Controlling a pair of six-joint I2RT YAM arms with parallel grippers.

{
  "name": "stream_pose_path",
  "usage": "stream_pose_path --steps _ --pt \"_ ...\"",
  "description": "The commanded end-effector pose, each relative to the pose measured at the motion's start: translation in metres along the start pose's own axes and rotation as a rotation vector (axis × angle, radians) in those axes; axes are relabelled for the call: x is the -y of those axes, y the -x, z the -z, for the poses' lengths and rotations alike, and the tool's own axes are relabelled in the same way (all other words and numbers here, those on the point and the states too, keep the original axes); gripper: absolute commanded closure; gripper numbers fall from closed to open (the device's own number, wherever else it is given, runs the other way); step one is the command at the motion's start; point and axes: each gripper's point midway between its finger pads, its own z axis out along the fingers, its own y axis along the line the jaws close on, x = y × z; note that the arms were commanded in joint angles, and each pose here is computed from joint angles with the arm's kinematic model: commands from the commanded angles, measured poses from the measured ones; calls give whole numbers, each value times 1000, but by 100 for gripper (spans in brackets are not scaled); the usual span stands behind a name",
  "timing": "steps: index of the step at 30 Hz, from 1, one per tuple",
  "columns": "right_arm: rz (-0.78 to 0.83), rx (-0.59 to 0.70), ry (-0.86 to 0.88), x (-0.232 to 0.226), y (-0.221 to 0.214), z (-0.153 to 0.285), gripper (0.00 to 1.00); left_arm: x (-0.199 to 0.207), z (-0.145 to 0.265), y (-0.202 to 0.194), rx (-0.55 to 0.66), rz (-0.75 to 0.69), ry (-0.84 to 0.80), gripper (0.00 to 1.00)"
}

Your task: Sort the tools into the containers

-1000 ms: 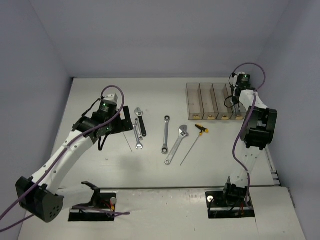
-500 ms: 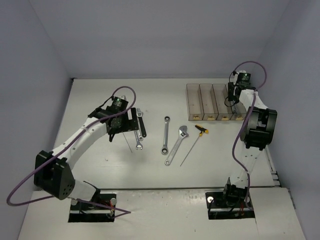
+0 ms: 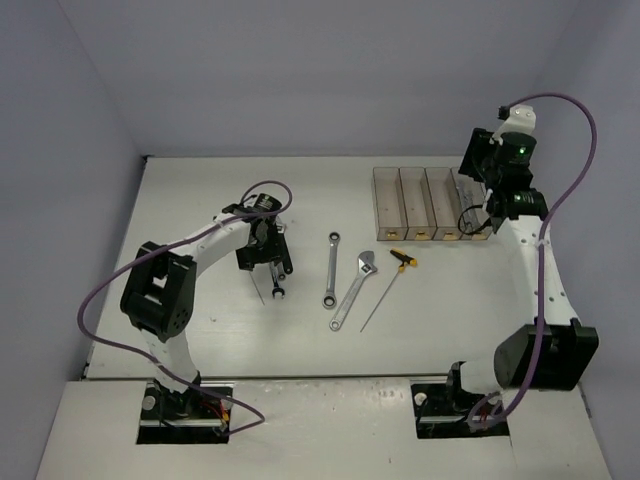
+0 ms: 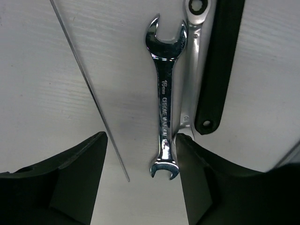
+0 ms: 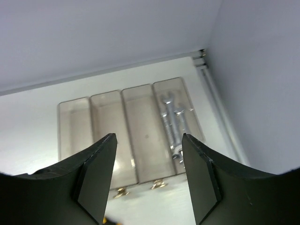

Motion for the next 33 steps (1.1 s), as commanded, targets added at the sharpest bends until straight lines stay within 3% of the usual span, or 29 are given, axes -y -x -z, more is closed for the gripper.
stream_pose_path --steps 1,11,22,24,29,33 --pt "-59 -50 113 -33 -30 17 44 13 -5 19 55 87 -18 47" --pt "-65 -91 208 -55 -61 46 42 19 -33 14 31 120 -5 51" --pt "-64 -114 253 -68 -67 47 41 17 -53 -27 -51 131 47 68" --pt "-63 -122 267 -73 -69 47 41 16 -56 -31 -64 127 55 73" --pt "-48 -133 321 -90 -72 51 40 11 -52 -36 -69 125 58 99" --pt "-34 -174 454 -123 -83 58 40 16 -35 -23 -25 83 1 100"
